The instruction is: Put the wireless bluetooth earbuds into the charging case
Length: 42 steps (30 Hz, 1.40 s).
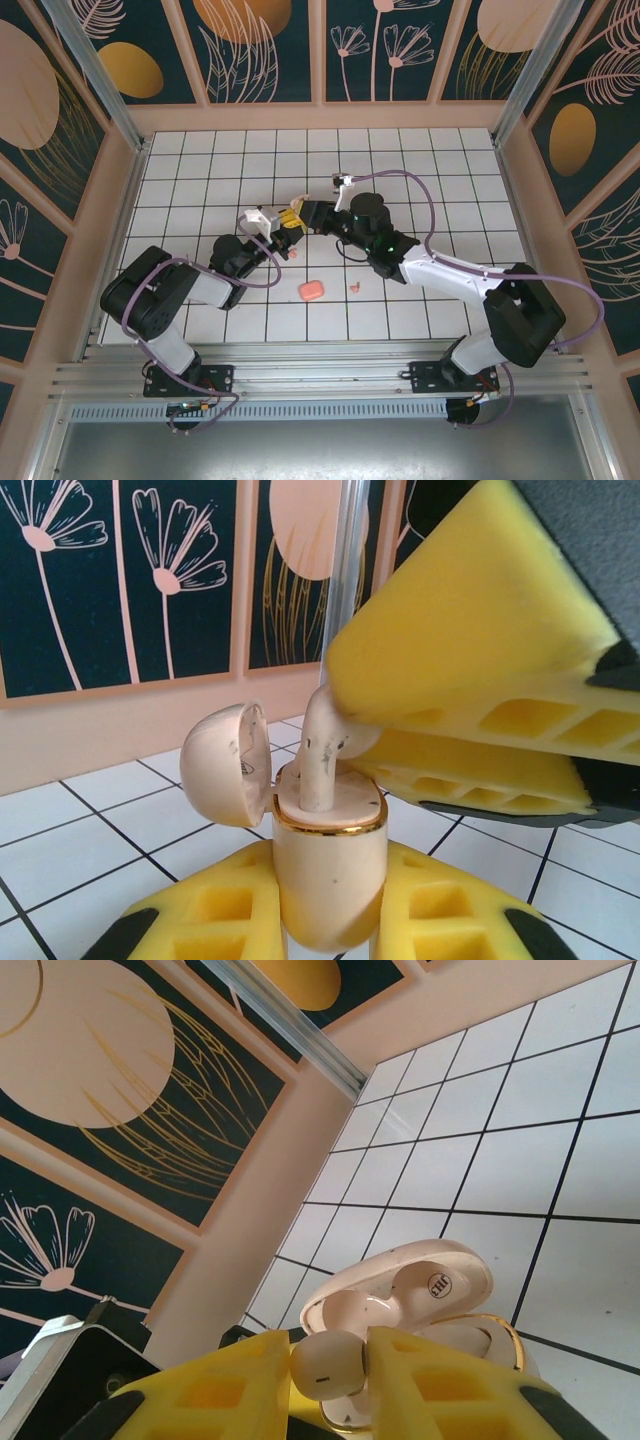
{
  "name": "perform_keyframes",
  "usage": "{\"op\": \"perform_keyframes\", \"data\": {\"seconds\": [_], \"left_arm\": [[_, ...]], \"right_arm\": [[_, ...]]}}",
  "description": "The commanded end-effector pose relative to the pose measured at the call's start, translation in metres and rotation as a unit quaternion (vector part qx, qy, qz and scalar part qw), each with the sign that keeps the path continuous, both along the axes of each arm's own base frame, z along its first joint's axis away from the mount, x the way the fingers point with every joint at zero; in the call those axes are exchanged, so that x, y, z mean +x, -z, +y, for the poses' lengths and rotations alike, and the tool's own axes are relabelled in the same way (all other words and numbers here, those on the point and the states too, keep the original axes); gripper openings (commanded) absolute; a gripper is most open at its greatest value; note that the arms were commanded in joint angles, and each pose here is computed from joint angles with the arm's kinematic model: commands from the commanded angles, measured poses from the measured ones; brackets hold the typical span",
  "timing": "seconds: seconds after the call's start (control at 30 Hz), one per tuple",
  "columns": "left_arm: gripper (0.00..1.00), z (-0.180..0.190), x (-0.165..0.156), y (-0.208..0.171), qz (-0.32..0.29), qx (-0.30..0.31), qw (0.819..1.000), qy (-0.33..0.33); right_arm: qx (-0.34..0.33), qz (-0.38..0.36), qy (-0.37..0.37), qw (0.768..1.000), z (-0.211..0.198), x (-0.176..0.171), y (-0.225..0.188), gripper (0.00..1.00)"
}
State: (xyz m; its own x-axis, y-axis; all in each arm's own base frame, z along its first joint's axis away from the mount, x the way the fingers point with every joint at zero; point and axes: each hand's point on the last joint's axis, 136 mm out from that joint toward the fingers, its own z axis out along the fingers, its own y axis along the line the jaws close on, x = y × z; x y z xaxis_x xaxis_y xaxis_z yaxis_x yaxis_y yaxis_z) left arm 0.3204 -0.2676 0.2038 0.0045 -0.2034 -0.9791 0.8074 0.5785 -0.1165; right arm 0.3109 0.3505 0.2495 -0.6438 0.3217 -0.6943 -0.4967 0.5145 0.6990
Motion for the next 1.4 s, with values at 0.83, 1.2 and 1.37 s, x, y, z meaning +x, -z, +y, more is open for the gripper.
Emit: {"op": "perform_keyframes", "data": {"seconds": [0.83,1.2,1.37], "left_arm": [[0.11,-0.005,-0.022,-0.060,-0.105,-0.034,0.993,0.038],[0.11,-0.006,-0.023,-0.059,-0.104,-0.028,0.993,0.042],[0.11,-0.010,-0.027,-0.058,-0.106,-0.018,0.993,0.056]], "right_arm": [[-0.042,0.015,0.027,0.999,-0.015,0.007,0.008,0.38],[-0.041,-0.016,0.027,0.999,-0.018,0.006,-0.021,0.43],[-0.049,-0.038,0.016,0.998,-0.021,0.000,-0.041,0.44]]}}
